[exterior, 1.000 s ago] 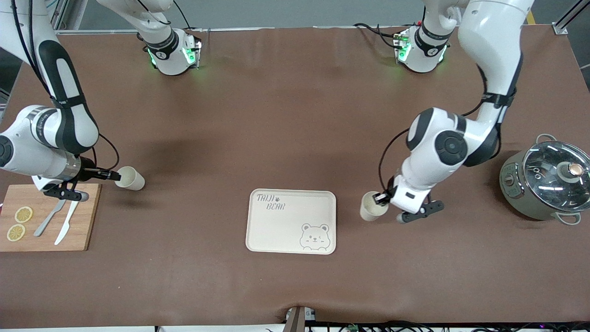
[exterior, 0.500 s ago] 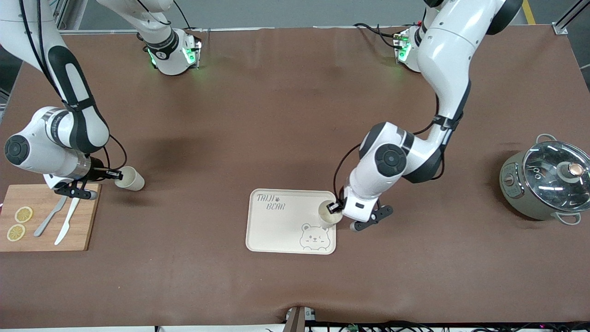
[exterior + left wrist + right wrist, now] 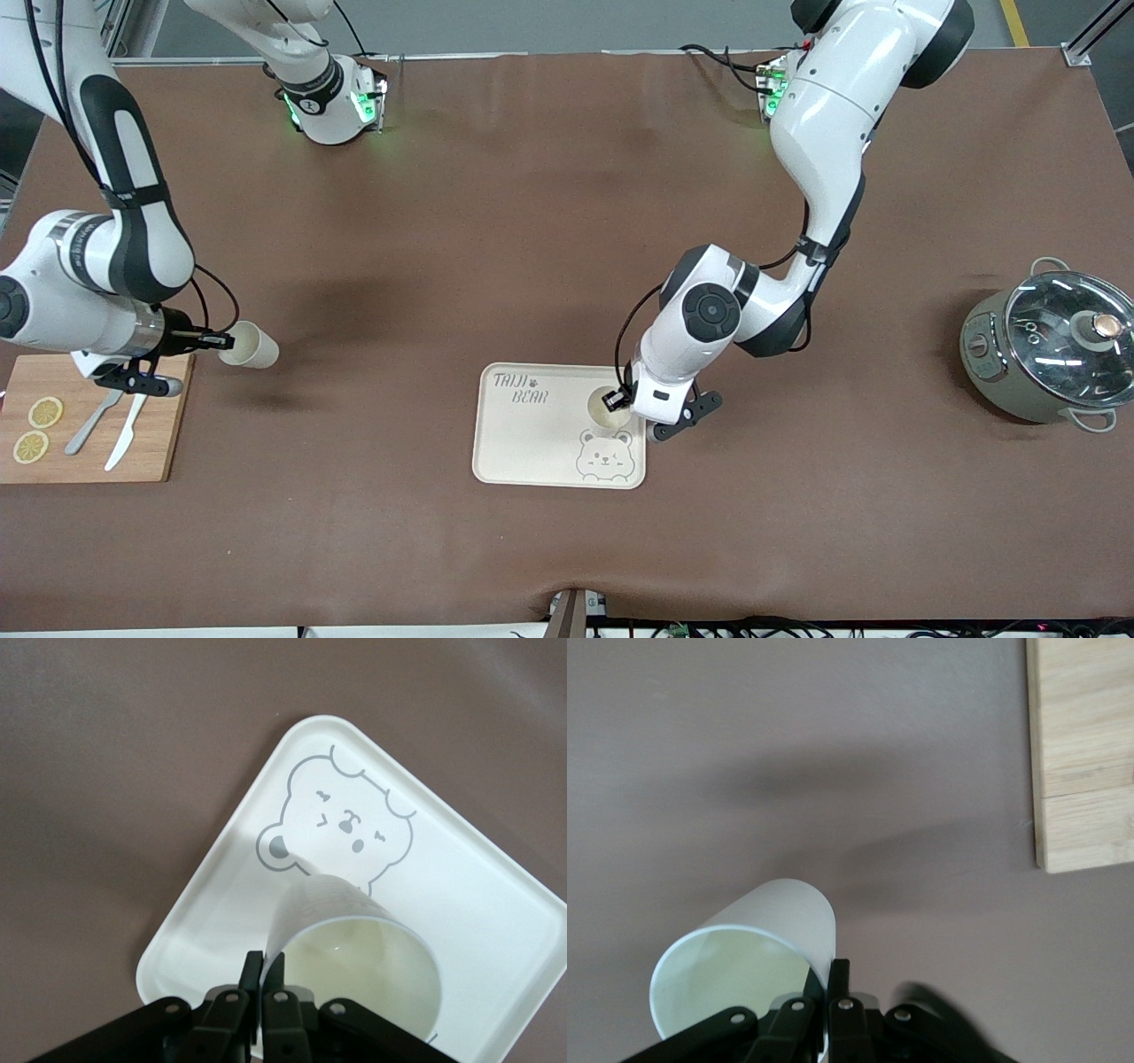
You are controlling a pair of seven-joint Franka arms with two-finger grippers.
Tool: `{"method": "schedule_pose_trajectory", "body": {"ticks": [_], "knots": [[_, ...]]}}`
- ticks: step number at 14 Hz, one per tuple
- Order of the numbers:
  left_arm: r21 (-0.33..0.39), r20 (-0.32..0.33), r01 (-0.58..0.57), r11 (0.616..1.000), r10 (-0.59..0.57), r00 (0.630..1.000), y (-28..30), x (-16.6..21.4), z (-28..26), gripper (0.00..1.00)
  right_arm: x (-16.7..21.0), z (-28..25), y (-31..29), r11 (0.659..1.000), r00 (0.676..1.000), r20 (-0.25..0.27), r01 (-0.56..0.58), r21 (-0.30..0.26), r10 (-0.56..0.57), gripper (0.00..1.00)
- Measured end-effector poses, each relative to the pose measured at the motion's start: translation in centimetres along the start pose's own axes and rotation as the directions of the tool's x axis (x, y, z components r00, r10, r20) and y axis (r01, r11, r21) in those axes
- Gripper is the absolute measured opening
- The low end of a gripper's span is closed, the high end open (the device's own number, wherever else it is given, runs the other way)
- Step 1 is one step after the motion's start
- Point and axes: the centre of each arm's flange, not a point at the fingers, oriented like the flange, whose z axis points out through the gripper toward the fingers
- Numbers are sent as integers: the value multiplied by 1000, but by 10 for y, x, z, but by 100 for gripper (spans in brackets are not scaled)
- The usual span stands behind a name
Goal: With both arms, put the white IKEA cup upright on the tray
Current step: 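Release the cup on the tray while the right gripper carries its cup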
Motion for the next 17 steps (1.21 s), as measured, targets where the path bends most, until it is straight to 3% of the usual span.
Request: {"method": "schedule_pose_trajectory", "body": {"ticks": [5, 6, 11, 15, 17], "knots": [[-1, -1, 4, 1000, -4, 1000, -3, 2, 11, 5, 2, -50, -87, 995, 996, -13, -90, 34, 91, 3], [-4, -2, 4, 1000, -4, 1000, -3, 2, 11, 12, 0, -56, -108, 992, 993, -16, -118, 45, 119, 3], [-47, -30, 5, 999, -6, 1000, 9, 11, -13, 63, -9, -62, -197, 965, 968, -15, -249, 78, 251, 3], [-105, -84, 17, 994, -26, 996, 18, 35, -87, 100, -19, -40, -286, 925, 928, 4, -372, 78, 372, 3], [-94, -100, 15, 995, -24, 995, 9, 56, -130, 100, -22, -21, -332, 903, 907, 9, -420, 93, 421, 3]]}}
